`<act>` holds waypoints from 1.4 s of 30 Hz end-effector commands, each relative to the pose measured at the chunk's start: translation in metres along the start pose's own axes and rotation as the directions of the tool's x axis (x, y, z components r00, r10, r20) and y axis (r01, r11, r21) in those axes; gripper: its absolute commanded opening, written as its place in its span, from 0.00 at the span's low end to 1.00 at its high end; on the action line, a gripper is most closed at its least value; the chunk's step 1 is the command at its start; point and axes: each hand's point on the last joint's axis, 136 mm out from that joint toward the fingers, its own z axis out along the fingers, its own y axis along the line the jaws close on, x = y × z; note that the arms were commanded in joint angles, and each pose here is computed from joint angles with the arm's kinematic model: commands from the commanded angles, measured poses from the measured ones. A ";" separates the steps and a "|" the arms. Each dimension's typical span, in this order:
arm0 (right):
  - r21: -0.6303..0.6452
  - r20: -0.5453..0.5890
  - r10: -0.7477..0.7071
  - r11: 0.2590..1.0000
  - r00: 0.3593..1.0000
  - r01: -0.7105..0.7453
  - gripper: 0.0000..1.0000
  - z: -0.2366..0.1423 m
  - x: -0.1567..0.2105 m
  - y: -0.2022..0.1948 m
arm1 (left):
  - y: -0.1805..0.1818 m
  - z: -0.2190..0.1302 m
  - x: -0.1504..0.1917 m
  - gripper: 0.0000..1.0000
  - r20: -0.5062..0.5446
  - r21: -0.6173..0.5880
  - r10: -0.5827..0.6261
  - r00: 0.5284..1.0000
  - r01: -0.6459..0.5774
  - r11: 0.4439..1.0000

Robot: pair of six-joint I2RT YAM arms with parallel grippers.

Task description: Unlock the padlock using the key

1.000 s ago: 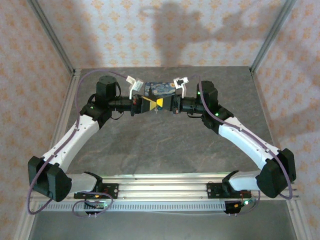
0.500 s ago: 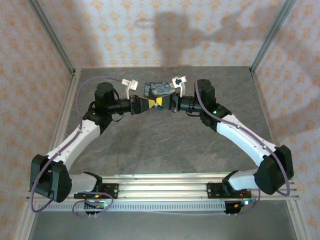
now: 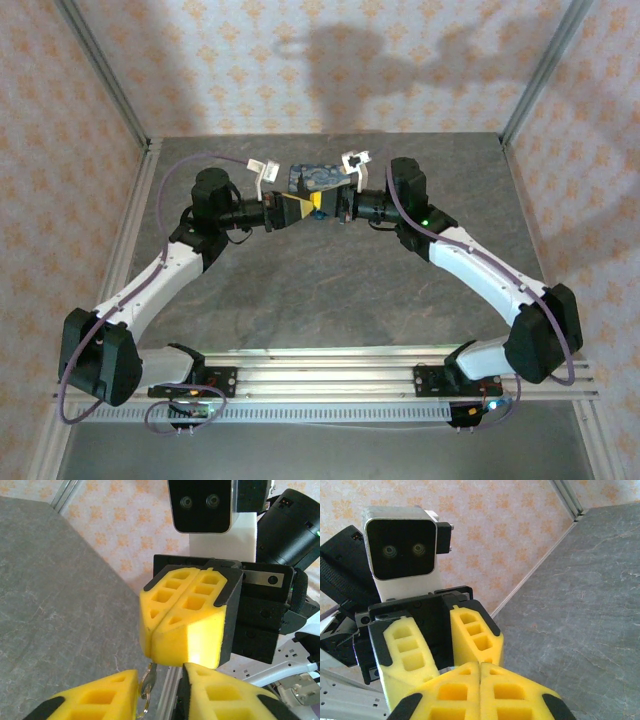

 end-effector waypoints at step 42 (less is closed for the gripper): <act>0.497 0.111 0.084 0.858 0.990 -0.129 0.75 -0.023 -0.023 -0.086 | 0.085 -0.039 0.010 0.00 -0.099 -0.374 -0.026 0.995 -0.013 0.927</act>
